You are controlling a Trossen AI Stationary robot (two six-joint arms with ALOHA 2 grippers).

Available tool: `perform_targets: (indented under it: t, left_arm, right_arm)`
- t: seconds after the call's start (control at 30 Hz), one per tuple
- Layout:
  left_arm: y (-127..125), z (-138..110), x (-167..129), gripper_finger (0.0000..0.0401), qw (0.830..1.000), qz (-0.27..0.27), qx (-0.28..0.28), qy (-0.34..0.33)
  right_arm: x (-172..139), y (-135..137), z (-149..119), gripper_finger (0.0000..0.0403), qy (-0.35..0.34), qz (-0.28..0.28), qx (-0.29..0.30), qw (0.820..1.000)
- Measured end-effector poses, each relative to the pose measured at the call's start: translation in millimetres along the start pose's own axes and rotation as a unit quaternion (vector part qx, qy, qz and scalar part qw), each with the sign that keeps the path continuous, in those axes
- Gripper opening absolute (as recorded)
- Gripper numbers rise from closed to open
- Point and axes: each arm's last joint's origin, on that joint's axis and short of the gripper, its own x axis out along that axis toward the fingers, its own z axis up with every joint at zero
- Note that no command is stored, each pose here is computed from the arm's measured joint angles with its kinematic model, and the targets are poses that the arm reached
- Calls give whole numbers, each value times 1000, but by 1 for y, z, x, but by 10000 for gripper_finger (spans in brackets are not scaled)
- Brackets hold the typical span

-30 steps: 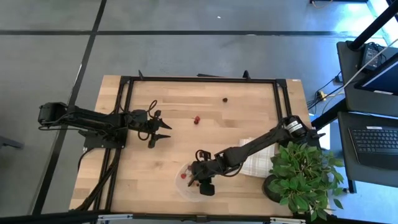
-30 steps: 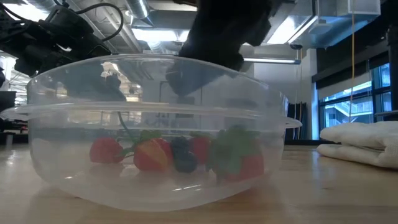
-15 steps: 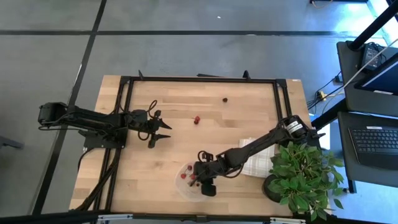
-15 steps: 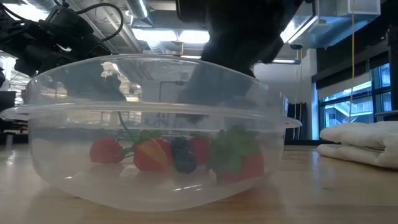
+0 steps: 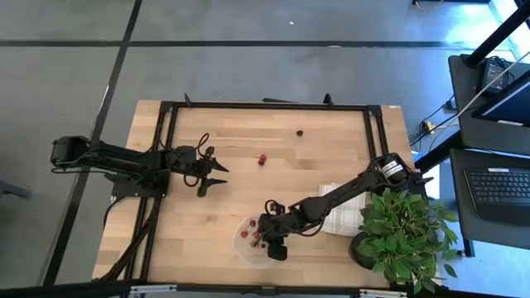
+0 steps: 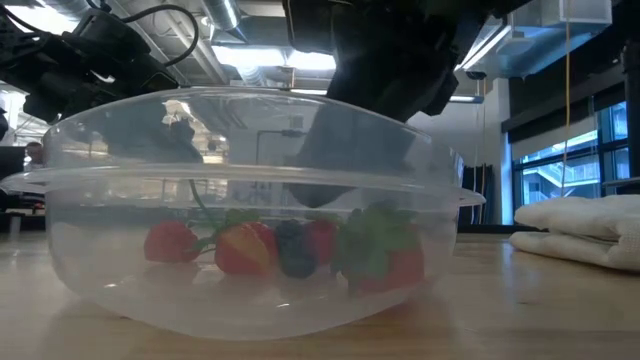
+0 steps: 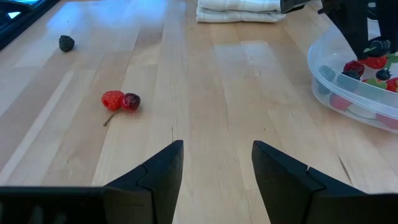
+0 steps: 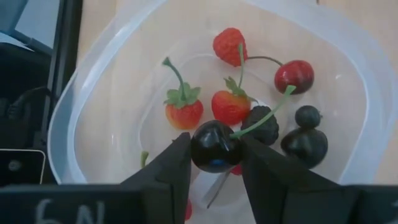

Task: Pick and placing Produce into tupperware
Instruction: Put the black cherry in the bottom transparent bin, then put the blackberry in the bottom transparent bin

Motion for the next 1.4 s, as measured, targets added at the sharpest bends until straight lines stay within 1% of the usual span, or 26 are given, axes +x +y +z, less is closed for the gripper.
perform_targets:
  t: [0.47, 0.67, 0.8, 0.93, 1.03, 1.17, 1.23, 1.3, 1.4]
  left_arm:
    - [0, 0, 0, 185, 1000, 0, 0, 0]
    - [0, 0, 0, 185, 1000, 0, 0, 0]
    - [0, 0, 0, 185, 1000, 0, 0, 0]
    - [0, 0, 0, 185, 1000, 0, 0, 0]
    - [0, 0, 0, 185, 1000, 0, 0, 0]
    - [0, 0, 0, 185, 1000, 0, 0, 0]
    - [0, 0, 0, 185, 1000, 0, 0, 0]
    - [0, 0, 0, 185, 1000, 0, 0, 0]
    - [0, 0, 0, 185, 1000, 0, 0, 0]
  right_arm:
    - [0, 0, 0, 168, -2, 0, 0, 1000]
    - [0, 0, 0, 195, -2, 0, 1, 1000]
    - [0, -1, 1, 218, 0, 4, 34, 999]
    - [0, -7, 5, 244, 14, 27, 61, 998]
    - [0, -12, 8, 253, 24, 44, 69, 996]
    - [-3, -15, 17, 254, 26, 68, 74, 995]
    - [-5, -14, 23, 254, 19, 74, 62, 995]
    - [-9, -13, 31, 255, 7, 78, 52, 996]
    - [-16, -13, 48, 255, -8, 81, 55, 995]
